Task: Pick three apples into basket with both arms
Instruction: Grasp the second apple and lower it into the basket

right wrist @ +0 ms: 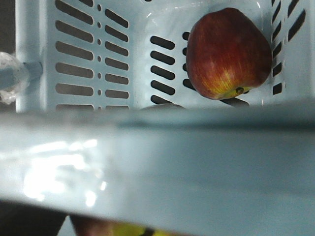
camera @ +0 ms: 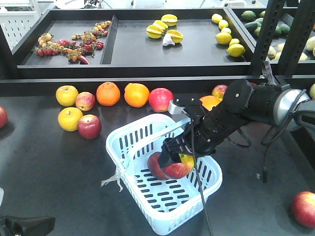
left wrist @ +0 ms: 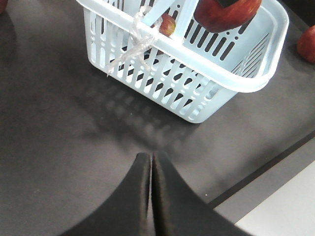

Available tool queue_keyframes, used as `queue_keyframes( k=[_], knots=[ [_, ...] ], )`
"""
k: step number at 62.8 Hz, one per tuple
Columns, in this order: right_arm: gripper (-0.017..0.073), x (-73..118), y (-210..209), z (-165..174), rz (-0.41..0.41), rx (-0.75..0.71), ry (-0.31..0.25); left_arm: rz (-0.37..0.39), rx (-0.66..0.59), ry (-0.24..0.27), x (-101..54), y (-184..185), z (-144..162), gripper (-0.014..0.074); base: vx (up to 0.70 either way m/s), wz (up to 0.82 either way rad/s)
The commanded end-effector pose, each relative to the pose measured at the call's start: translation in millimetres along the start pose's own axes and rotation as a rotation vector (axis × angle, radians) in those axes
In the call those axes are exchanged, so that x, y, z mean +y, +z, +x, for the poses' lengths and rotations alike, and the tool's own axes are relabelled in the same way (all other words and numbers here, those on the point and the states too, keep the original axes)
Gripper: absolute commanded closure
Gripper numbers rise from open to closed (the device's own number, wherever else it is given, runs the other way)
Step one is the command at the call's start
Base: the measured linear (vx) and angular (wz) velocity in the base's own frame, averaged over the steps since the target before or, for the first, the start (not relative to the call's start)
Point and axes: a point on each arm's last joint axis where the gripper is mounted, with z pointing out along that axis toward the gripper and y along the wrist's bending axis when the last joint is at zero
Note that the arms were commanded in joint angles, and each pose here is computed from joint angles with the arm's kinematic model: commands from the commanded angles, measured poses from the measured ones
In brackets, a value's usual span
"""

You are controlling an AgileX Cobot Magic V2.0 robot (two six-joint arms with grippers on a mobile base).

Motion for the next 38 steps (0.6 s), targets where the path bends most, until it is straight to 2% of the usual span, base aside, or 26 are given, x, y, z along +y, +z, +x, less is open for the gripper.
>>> queue_keyframes(
  k=[1,9,21,31,38],
  knots=[
    [-0.0045,9.5,-23,-11,-0.009,-0.102,-0.018,-0.005,-0.061,-0.016,-1.1,-3,-10,0.0600,0.00,0.00],
    [-0.0155,10.1,-23,-10,-0.015,-0.090,-0.026,-0.005,-0.061,-0.016,-1.1,-3,-10,0.0600,0.00,0.00],
    [-0.0158,10.6,-22,-7,-0.021,-0.055,-0.039,-0.005,-0.061,-0.016,-1.1,-3,-10,0.0600,0.00,0.00],
    [-0.0084,13.9,-29,0,-0.032,0.010,-0.053,-0.005,-0.061,-0.016,-1.1,-3,-10,0.0600,0.00,0.00],
    [0.0054,16.2,-42,5,-0.001,0.041,-0.040,-0.004,-0.060,-0.016,-1.2,-3,-10,0.0600,0.00,0.00]
  ],
)
